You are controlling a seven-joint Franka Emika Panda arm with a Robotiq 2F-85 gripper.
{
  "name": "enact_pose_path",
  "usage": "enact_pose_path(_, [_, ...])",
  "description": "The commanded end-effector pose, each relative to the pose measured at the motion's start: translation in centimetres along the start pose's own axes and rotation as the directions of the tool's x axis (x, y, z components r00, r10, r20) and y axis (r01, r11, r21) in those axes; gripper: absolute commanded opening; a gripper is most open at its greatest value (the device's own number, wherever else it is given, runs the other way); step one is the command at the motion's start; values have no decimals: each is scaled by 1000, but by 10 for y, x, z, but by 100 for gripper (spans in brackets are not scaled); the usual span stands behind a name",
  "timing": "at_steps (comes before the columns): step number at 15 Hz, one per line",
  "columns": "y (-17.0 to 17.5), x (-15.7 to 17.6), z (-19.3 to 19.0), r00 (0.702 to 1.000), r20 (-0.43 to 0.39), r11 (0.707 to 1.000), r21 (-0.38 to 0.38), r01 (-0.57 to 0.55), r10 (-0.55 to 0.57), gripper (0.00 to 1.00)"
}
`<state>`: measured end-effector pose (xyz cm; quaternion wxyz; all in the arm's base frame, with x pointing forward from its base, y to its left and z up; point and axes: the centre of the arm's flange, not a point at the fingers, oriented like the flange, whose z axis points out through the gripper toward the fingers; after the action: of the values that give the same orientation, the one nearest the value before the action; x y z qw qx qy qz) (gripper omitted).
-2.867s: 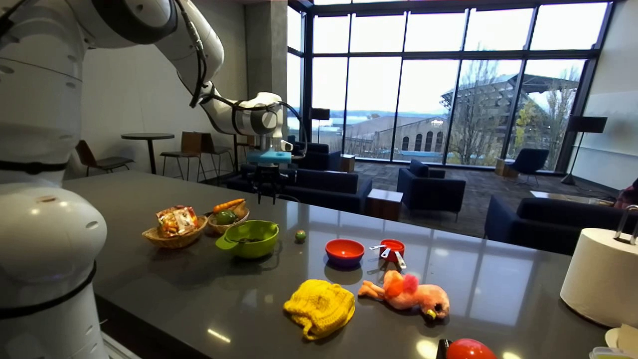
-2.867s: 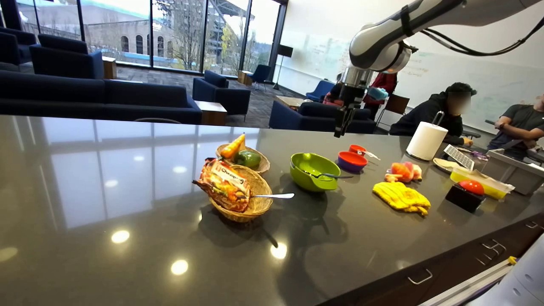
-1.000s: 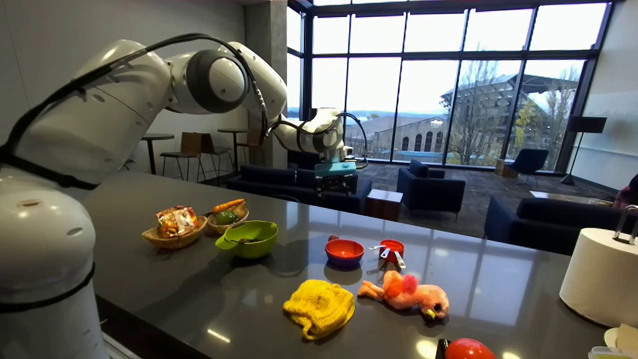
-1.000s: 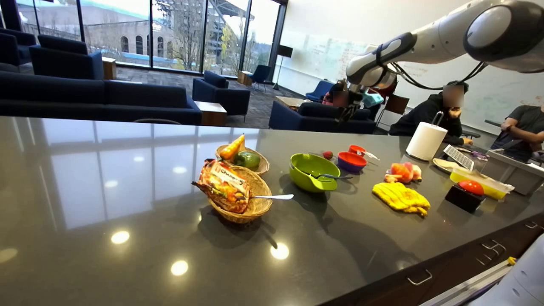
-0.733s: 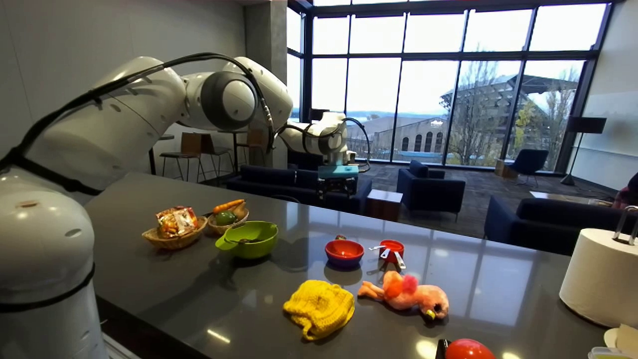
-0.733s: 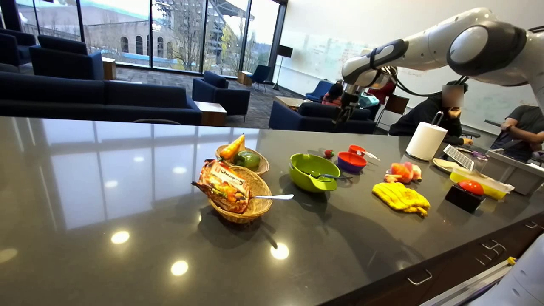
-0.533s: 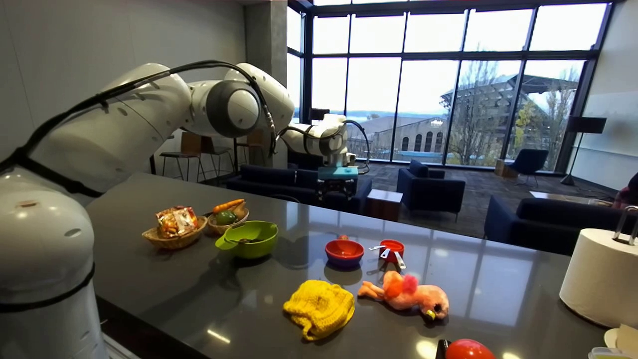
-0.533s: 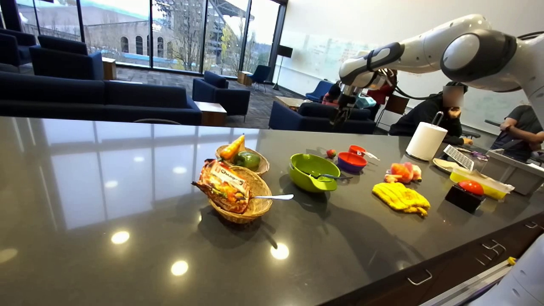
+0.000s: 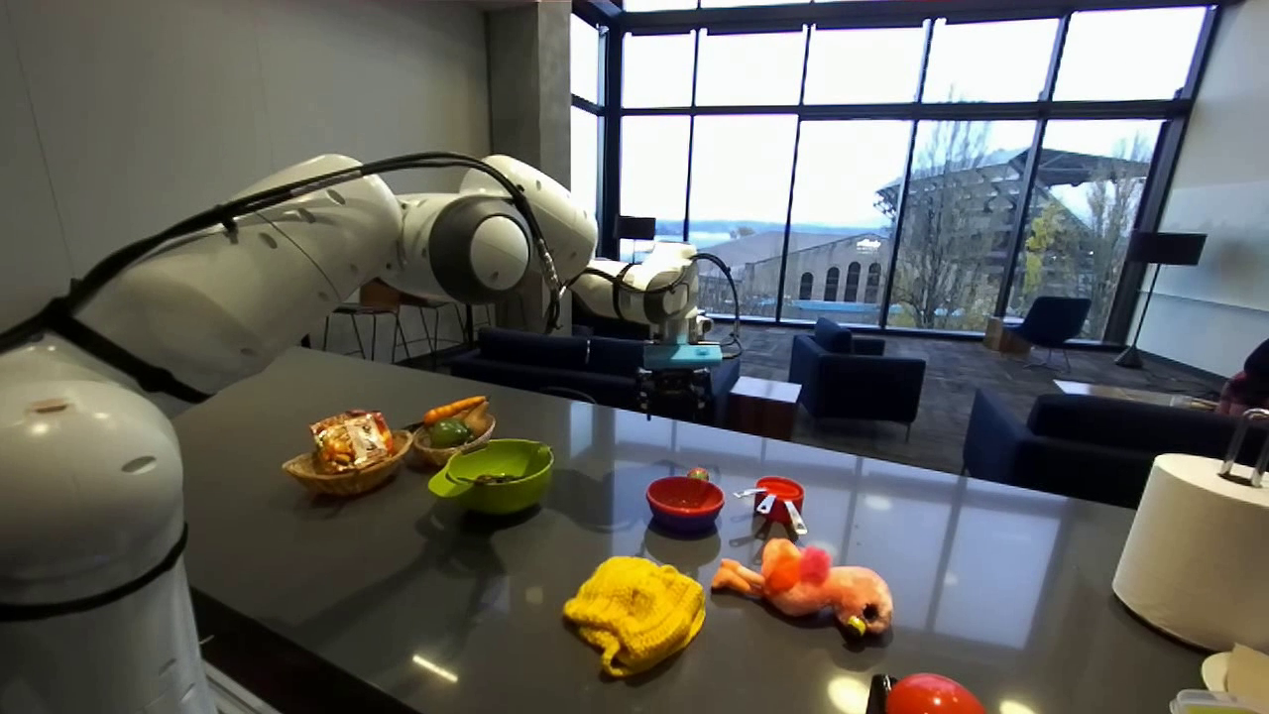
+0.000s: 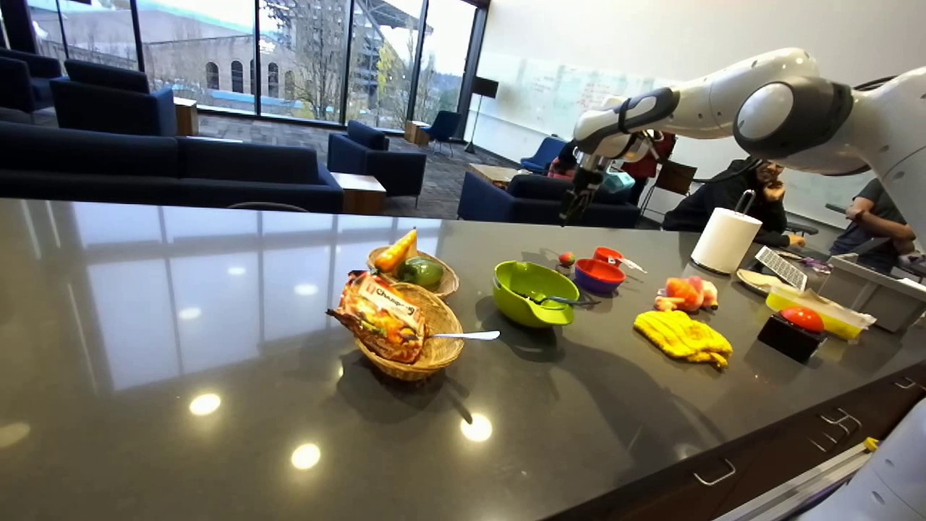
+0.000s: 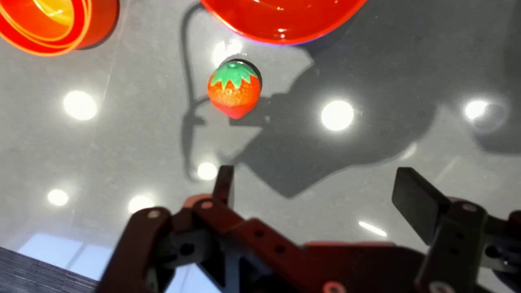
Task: Move the small red object to one of the small baskets
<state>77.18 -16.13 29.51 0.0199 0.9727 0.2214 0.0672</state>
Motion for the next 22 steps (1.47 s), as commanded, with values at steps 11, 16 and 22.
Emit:
enact_pose_path(11, [52,-17,68,989,41,989,-23,146,-145,100])
enact_pose_path(16, [61,-17,75,989,14,989,-17,145,-145,100])
enact_pose_path(22, [47,-8,88,987,-10,987,4,163,-163,100])
